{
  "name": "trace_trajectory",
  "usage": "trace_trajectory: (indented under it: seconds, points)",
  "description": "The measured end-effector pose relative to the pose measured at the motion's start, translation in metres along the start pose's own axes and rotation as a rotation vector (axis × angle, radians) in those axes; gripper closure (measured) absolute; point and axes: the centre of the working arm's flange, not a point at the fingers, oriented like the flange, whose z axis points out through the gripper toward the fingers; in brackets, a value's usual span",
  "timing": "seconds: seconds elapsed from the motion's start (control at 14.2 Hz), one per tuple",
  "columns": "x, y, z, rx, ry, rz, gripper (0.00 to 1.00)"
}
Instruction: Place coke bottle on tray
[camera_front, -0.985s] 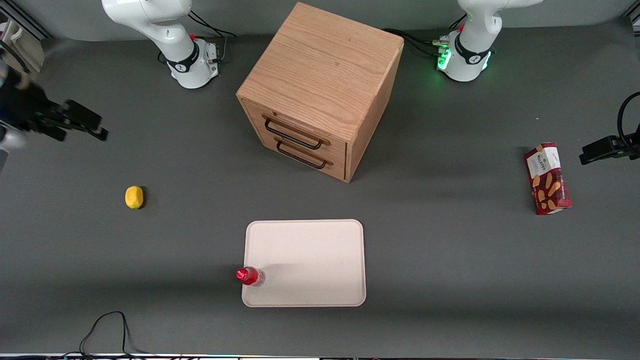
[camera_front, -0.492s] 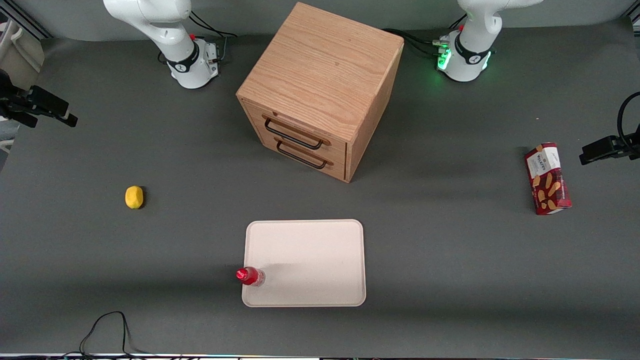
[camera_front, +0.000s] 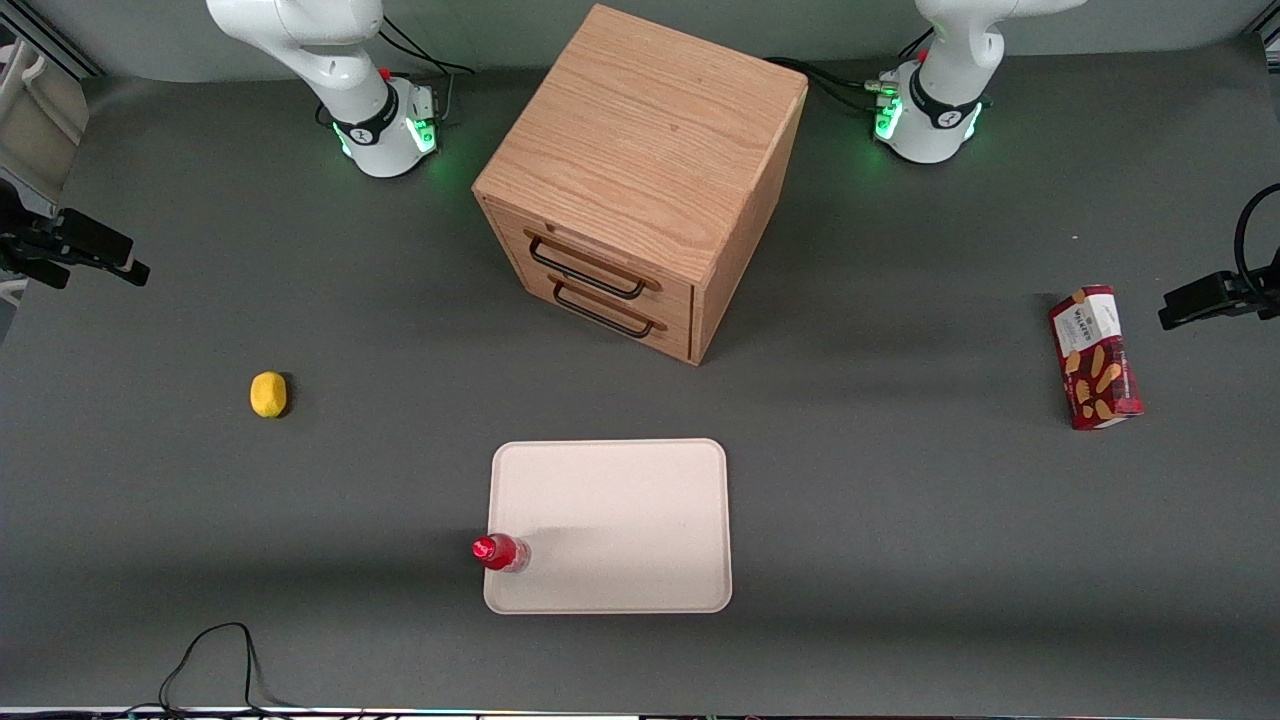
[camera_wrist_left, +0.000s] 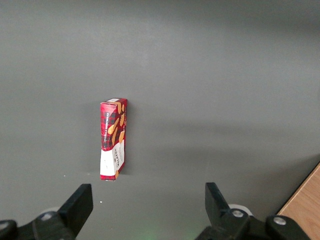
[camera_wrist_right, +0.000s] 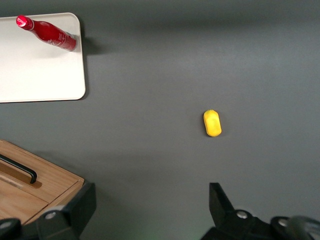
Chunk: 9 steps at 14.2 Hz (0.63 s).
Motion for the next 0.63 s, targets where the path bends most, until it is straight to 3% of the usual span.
trace_trajectory:
  seconds: [0.63]
  points:
    - [0.0035,-0.0049,0.0035,-0.031,0.002,-0.016,0.0]
